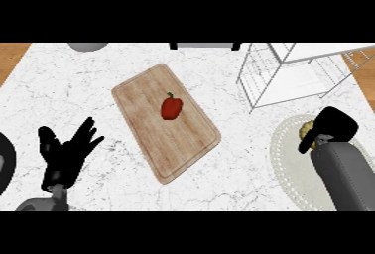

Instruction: Pick the squash from the placemat and place it in the tiered shelf

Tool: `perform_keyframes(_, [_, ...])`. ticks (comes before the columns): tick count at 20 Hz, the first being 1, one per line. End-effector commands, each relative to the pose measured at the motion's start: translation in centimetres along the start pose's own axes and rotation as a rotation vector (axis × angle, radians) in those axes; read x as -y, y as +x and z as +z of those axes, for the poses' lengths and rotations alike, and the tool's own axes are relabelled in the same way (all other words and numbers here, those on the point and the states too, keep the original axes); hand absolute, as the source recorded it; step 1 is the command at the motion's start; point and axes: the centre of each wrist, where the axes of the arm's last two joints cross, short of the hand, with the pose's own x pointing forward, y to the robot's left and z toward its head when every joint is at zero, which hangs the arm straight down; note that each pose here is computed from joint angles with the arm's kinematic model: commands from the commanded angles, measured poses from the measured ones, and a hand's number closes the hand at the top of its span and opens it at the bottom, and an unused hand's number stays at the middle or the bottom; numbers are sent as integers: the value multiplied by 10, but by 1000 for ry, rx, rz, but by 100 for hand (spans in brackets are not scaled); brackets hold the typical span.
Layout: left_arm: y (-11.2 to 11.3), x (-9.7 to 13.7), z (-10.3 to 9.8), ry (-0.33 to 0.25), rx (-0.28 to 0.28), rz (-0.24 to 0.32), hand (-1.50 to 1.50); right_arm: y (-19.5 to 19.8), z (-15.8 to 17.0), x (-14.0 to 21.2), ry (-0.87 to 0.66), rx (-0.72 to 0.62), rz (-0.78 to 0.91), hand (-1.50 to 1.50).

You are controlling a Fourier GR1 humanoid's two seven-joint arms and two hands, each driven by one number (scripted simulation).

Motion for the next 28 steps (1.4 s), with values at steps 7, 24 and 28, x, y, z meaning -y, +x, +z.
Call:
perform_keyframes(7, [-6, -8, -6, -1, -39, 3, 0, 16, 23, -37, 6, 139, -12, 150])
perform_keyframes(24, [-33, -26, 13, 45, -71, 40, 0, 12, 133, 86, 124, 1428, -434, 150])
perform_keyframes(28, [-30, -13, 13, 76, -48, 13, 0, -39, 138, 142, -13, 1381, -552, 150])
